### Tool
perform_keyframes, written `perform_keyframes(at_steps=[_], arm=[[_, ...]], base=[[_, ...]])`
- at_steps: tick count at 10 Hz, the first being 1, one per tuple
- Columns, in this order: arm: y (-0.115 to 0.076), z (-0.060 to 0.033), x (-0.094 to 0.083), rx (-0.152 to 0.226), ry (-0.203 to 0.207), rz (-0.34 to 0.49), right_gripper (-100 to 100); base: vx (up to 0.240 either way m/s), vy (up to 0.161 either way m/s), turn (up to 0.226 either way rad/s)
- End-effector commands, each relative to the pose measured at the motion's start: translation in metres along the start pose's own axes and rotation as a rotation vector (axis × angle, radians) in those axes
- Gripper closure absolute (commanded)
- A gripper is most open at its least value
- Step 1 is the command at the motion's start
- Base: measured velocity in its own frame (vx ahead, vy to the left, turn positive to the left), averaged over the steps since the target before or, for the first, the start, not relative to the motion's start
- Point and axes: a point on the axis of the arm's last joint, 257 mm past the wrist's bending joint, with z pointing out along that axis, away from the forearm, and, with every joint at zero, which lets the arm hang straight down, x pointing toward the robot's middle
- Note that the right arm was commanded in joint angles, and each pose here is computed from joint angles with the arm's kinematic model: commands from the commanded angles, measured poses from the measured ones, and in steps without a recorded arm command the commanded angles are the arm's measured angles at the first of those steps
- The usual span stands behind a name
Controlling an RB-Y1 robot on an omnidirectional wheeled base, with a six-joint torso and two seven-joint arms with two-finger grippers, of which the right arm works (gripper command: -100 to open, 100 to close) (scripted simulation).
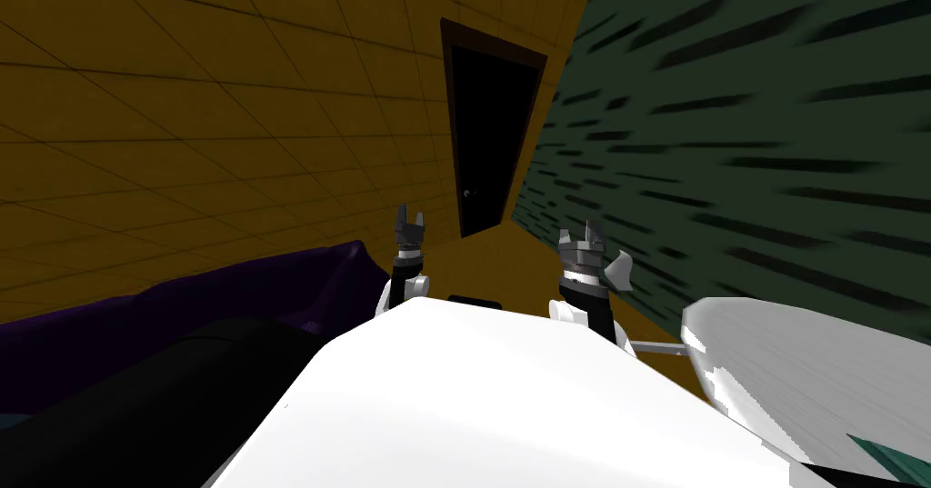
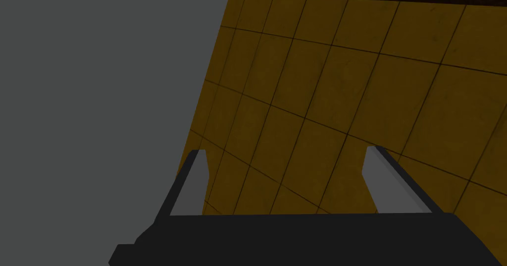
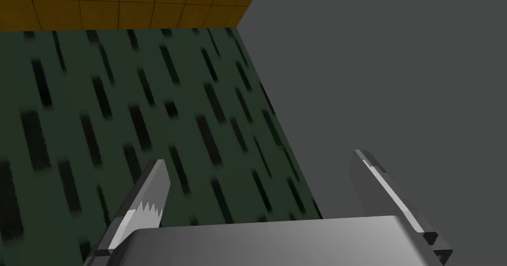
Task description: Pull the door open
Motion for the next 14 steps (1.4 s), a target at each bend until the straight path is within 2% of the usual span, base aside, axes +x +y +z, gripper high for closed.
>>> perform_keyframes(at_steps=[1, 14], arm=[[-0.013, -0.0004, 0.001, 0.016, 0.007, 0.004, -100], [-0.098, -0.0059, 0.006, 0.126, 0.037, 0.027, -100]], base=[[0.071, 0.004, 0.131], [0.095, -0.008, 0.112]])
